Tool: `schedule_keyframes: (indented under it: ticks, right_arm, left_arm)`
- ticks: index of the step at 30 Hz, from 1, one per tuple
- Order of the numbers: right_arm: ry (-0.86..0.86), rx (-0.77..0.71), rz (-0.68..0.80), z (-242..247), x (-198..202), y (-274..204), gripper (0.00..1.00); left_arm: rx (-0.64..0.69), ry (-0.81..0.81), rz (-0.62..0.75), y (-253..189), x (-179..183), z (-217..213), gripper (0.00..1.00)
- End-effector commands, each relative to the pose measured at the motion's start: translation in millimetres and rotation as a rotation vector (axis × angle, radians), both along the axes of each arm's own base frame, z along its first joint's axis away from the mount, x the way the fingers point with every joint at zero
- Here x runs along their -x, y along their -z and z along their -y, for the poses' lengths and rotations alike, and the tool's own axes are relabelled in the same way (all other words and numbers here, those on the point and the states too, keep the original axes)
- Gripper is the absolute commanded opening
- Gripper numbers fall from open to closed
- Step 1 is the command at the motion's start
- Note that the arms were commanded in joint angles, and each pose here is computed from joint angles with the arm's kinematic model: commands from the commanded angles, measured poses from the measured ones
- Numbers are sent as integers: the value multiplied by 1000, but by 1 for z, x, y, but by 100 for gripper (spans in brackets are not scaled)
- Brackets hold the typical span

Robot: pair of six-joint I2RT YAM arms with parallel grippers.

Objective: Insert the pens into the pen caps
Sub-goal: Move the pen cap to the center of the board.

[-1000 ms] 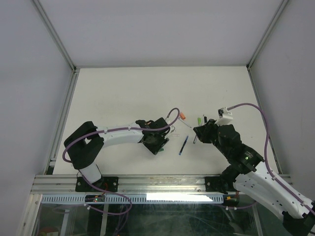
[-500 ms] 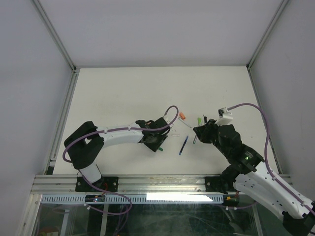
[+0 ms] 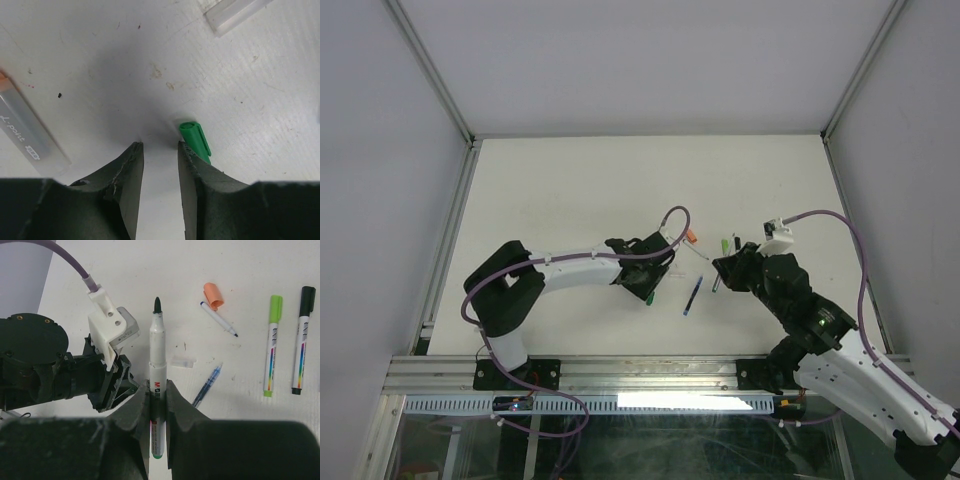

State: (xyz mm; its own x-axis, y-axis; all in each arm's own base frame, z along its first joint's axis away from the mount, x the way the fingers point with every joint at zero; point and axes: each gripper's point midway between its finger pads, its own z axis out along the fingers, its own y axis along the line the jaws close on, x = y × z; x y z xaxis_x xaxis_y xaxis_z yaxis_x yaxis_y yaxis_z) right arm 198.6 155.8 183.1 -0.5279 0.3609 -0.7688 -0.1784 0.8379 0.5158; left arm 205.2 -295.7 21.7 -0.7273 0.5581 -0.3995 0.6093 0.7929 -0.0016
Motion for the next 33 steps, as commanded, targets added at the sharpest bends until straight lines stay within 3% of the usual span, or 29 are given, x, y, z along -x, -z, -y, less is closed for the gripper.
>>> schedule_keyframes:
  ticks: [1, 7, 17, 33]
  right_arm:
    - [11, -39, 45, 0, -3, -14, 0]
    - [17, -38, 45, 0, -4, -14, 0]
    - [7, -47, 35, -5, -5, -10, 0]
    - [7, -42, 32, -4, -5, -7, 0]
  left_arm:
    - [26, -28, 68, -7, -21, 11, 33]
    - [33, -66, 103, -22, -24, 4, 32]
    - [200, -145, 104, -63, -21, 38, 35]
    - [117, -211, 81, -36, -13, 51, 31]
